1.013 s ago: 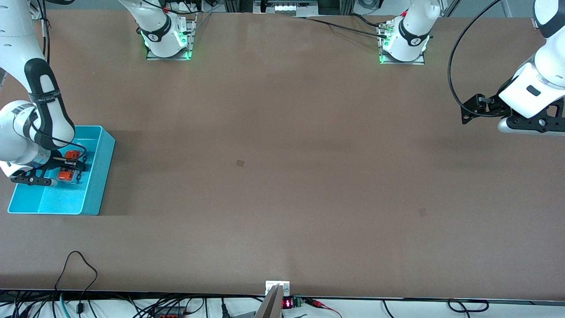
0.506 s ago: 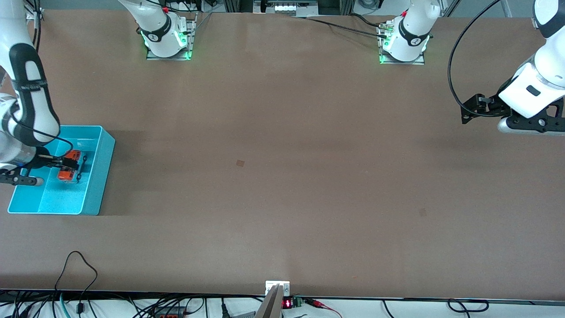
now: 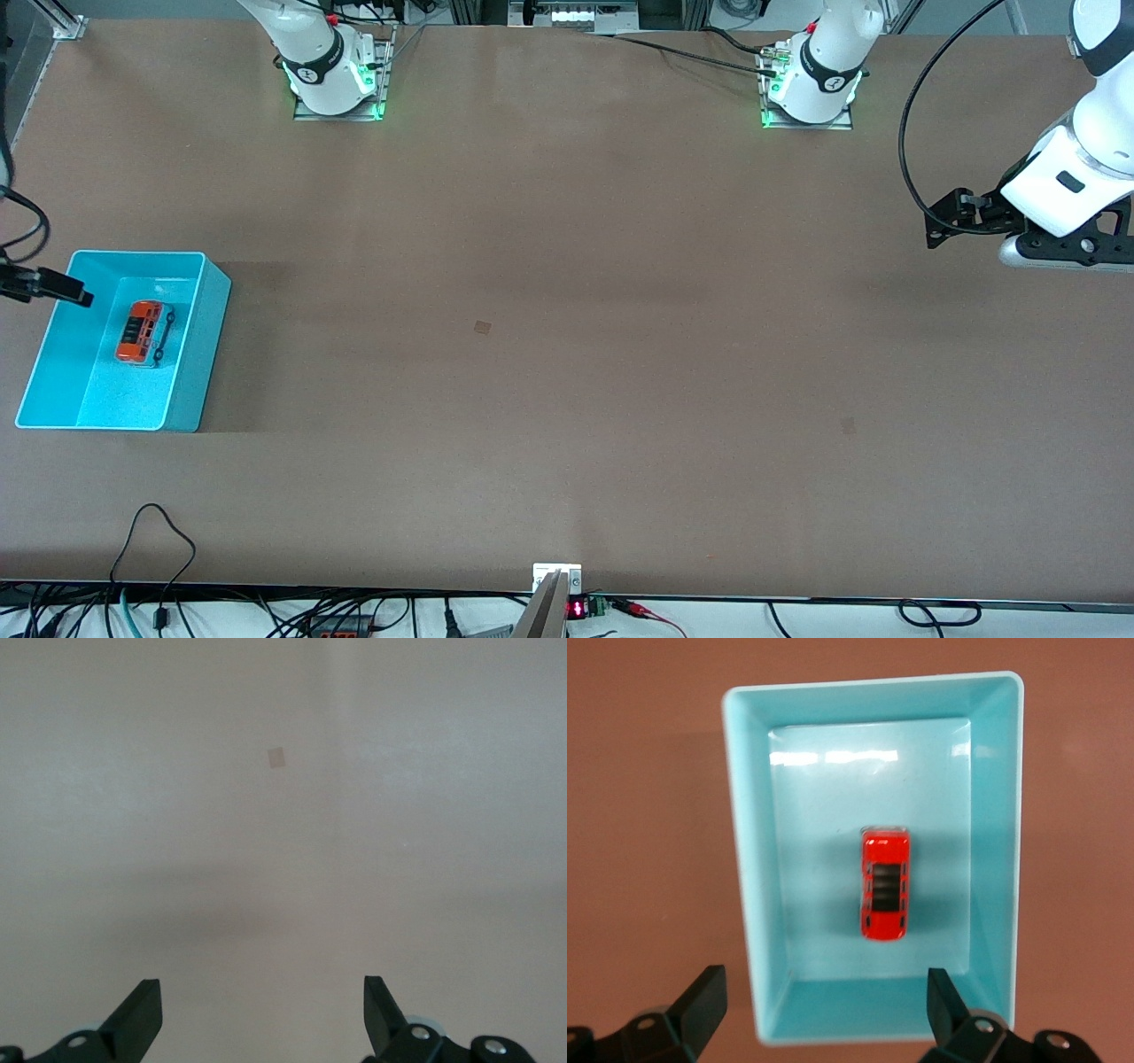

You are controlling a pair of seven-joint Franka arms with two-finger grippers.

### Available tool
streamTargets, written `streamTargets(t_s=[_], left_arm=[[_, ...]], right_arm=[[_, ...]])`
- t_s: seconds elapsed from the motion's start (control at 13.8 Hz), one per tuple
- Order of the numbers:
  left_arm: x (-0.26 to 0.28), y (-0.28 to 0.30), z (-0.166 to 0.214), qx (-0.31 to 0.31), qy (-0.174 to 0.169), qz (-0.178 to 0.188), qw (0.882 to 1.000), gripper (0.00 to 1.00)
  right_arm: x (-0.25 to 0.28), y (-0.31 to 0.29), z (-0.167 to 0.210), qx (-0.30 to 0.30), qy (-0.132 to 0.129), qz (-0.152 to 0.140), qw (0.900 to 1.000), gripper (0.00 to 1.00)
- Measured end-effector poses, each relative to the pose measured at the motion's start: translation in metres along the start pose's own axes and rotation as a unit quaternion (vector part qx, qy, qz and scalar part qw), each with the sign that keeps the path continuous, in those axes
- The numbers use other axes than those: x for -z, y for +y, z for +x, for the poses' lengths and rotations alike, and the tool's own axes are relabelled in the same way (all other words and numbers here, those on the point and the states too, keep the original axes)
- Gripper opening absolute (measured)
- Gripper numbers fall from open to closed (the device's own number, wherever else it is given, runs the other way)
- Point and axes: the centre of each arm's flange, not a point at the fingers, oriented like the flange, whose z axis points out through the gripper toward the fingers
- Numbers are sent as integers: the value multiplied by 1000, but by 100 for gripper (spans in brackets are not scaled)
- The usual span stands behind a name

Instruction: Wind up bus and store in blue box

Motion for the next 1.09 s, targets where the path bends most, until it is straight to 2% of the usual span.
streamTargets(t_s=[0.22,0.51,0.72,1.09], left_arm=[[0,0,0,0,0,0,1000,100],[0,0,0,0,0,0,1000,100],[0,5,0,-2,0,0,1000,100],[2,8,-3,-2,-9,0,1000,100]], right_arm=[[79,-48,-1,28,-11,0,1000,100],[170,-121,-32,57,-29,5,998,100],[181,-160,-38,47,-41,1,998,100],[163,-160,-29,45,-58,-3,997,100]])
